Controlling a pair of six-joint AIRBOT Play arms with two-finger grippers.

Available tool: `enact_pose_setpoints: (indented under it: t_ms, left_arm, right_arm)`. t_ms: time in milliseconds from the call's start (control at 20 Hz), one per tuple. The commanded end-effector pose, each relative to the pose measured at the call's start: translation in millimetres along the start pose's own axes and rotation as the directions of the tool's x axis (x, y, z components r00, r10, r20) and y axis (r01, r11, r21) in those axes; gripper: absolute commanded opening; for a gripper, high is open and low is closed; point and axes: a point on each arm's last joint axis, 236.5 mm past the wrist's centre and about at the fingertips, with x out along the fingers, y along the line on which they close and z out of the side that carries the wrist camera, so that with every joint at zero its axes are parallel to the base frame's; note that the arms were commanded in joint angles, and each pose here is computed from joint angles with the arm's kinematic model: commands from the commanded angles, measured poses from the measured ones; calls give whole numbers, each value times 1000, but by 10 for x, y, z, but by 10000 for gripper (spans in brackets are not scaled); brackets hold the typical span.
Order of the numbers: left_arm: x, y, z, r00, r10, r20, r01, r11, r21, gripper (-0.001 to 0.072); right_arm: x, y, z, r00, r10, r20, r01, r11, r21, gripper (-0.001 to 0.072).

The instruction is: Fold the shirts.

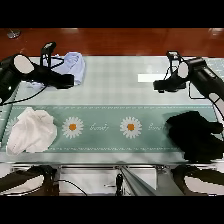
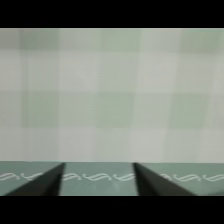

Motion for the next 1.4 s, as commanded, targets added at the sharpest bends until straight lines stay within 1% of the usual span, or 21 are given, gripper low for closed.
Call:
enact_pose_setpoints:
  t_ms: [0,50,100,200,250,350,400,450,600,700,800,850,900,950,1000,1100,1150,1200,1250,1300,1350]
  left_arm:
    - [-6,14,102,999,5,39,-5,1000,0,604]
    - [0,32,27,1000,10,6,-10,1000,3,702]
    - [-8,56,-103,999,17,-49,-16,1000,11,702]
    - [-57,45,-395,987,10,-161,-1,999,53,702]
    - [-104,-65,-490,985,-29,-170,41,997,70,702]
    - [-255,-373,-687,979,-147,-143,158,985,70,702]
    - [-328,-468,-793,978,-179,-111,187,980,66,701]
    - [-356,-484,-896,981,-180,-79,185,980,68,702]
    - [-304,-372,-1213,986,-158,-52,160,986,51,702]
    - [-225,-325,-1329,985,-152,-84,155,987,36,702]
    - [-171,-285,-1301,987,-140,-78,143,989,34,702]
    - [-152,-270,-1259,989,-135,-62,137,990,32,702]
    - [-138,-258,-1216,990,-131,-46,133,991,31,702]
    - [-132,-252,-1184,991,-129,-34,130,991,30,702]
    - [-146,-231,-1155,992,-120,-28,121,992,36,702]
    - [-241,-106,-1080,997,-78,-27,80,995,58,702]
    - [-330,-5,-1021,998,-49,-27,50,997,64,701]
    - [-435,67,-963,999,-35,-28,36,998,53,701]
    - [-580,48,-906,998,-60,-28,61,998,23,701]
    - [-727,-40,-861,994,-104,-17,104,995,9,701]
    - [-876,-171,-819,988,-153,16,152,988,32,701]
  right_arm:
    - [-366,-639,-171,973,-219,-80,211,973,-98,632]
    - [-578,-883,-243,960,-267,-87,261,962,-77,632]
    - [-805,-1104,-332,957,-280,-78,280,960,-7,632]
    - [-1120,-1487,-630,957,-290,-27,289,934,209,631]
    - [-1197,-1632,-871,952,-305,-19,297,911,286,631]
    - [-1131,-1813,-1520,943,-328,-47,321,867,382,631]
    - [-1018,-1842,-1831,941,-330,-77,332,849,412,631]
    - [-851,-1836,-2128,941,-321,-109,335,832,442,630]
    - [-316,-1622,-2545,967,-215,-137,255,814,521,630]
    - [-92,-1511,-2467,984,-149,-102,180,805,565,630]
    - [97,-1444,-2351,990,-100,-95,137,810,571,628]
    - [206,-1370,-2343,992,-57,-116,114,813,571,594]
    - [291,-1265,-2317,991,-2,-131,75,825,559,453]
    - [326,-1138,-2220,990,66,-123,10,846,533,135]
    - [267,-1033,-2023,989,125,-81,-68,862,503,22]
    - [-96,-1040,-1475,987,148,63,-161,872,463,22]
    - [-433,-1098,-1111,975,133,177,-199,876,440,21]
    - [-852,-1135,-752,946,120,301,-241,882,405,21]
    - [-1291,-1139,-464,905,112,411,-275,891,361,21]
    - [-1788,-1104,-219,847,113,519,-307,902,303,21]
    - [-2236,-1034,-57,786,125,606,-335,909,247,21]
